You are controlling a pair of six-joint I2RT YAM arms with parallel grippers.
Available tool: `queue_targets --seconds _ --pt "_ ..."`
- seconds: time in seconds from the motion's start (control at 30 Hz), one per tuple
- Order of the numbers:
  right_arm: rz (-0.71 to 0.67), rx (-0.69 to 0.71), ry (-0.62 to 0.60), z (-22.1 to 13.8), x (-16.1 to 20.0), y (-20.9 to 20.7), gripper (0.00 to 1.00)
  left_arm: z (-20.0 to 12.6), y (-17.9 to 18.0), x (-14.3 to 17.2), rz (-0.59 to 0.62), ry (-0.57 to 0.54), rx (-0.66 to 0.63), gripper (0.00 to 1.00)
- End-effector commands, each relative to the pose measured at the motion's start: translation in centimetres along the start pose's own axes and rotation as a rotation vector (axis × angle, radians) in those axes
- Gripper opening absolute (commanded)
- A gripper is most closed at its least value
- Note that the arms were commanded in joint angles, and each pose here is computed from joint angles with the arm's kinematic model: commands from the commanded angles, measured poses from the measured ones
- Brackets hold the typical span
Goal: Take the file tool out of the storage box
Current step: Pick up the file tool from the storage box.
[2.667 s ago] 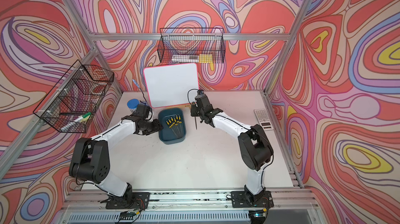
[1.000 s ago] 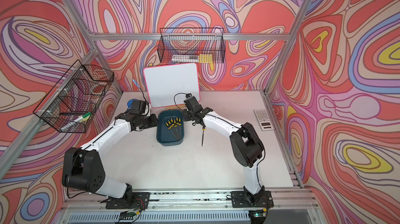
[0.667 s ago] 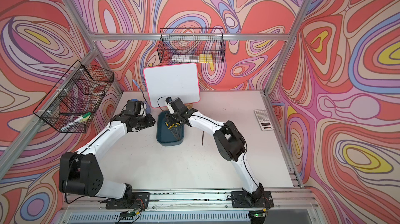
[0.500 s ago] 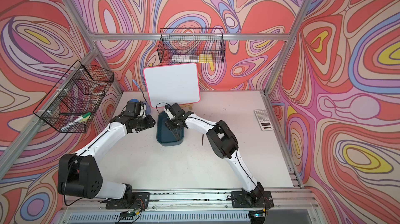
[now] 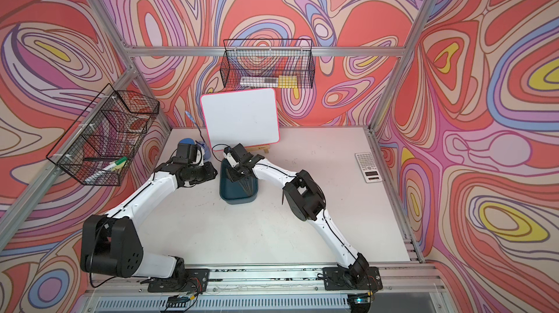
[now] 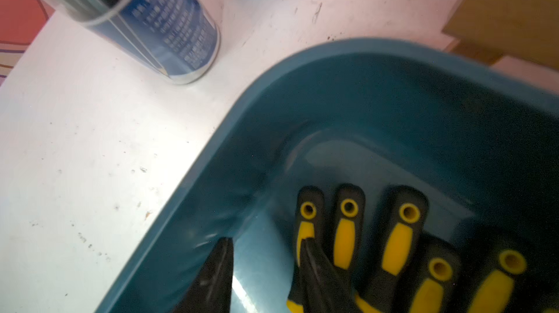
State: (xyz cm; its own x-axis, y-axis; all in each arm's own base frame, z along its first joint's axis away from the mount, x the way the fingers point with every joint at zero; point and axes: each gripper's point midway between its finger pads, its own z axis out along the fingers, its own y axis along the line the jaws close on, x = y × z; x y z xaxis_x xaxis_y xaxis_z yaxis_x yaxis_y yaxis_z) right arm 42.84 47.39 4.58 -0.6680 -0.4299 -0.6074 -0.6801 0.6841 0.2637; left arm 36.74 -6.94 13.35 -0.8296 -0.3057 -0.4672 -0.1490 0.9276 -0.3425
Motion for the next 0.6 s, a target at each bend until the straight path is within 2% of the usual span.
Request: queue_targets --seconds 0.0,0.33,0.43,0.5,0.57 --pt "0.0 0.04 0.055 1.3 1.8 -1.0 0.38 -0.2 0.3 0.3 -0.003 0.001 0.001 0.39" --pt "-0.012 0.14 0.071 1.5 2.6 -2.6 0.38 -0.2 0.5 0.6 -0.003 -0.002 -0.005 0.39" --pt "-0.022 0.129 0.079 1.6 2.8 -2.3 0.38 -0.2 0.5 0.6 -0.003 -0.002 -0.005 0.39" --pt "-0.025 0.125 0.092 1.9 3.2 -2.2 0.36 -0.3 0.4 0.5 -0.002 -0.002 -0.004 0.39" --pt "-0.026 0.117 0.103 2.1 3.6 -2.0 0.29 -0.3 0.4 0.5 -0.001 -0.002 -0.002 0.39"
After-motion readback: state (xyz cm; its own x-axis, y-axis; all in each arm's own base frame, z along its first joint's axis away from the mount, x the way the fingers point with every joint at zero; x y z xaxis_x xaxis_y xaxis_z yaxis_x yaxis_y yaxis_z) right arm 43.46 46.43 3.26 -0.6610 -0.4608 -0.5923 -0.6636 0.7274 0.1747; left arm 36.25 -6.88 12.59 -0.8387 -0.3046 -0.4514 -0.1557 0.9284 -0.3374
